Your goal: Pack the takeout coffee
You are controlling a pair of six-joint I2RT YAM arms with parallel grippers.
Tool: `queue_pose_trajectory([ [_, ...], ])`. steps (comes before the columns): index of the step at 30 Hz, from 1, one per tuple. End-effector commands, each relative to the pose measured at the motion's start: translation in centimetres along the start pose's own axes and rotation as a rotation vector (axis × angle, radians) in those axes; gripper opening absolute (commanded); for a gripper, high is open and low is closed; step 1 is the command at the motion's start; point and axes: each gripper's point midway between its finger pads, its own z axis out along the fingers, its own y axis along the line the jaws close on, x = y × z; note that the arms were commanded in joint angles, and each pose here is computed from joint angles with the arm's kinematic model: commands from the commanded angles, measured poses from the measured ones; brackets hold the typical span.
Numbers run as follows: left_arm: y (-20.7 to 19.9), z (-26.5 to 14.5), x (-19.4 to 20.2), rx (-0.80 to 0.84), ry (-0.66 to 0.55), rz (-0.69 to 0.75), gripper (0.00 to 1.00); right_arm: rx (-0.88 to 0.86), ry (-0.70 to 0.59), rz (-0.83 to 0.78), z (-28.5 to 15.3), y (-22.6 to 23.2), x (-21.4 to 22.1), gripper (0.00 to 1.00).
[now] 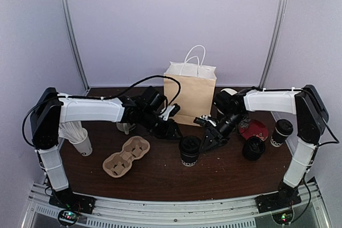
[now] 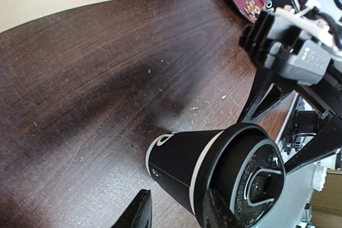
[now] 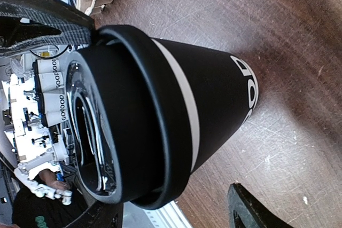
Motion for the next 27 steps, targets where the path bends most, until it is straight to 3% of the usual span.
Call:
queue_pose_trajectory([
  [1, 3.5, 0.2, 4.9, -0.184, 0.149, -0.001, 0.35, 0.204, -0.055, -0.075, -0.7, -3.4, -1.1, 0.68],
  [9, -2.1, -3.0, 0.1, -0.051, -0.010, 0.066, 0.42, 0.072, -0.142, -0.221, -4.1, 2.6, -1.9, 0.75],
  [20, -4.3, -5.5, -1.5, -0.005, -0.096, 0.124, 0.55, 0.051, -0.166, -0.243, -4.3, 3.3, -0.6, 0.76],
  [27, -5.1, -4.8, -1.8, 0.049, -0.092, 0.162, 0.57, 0.003, -0.156, -0.187, -2.8, 2.5, -1.1, 0.61],
])
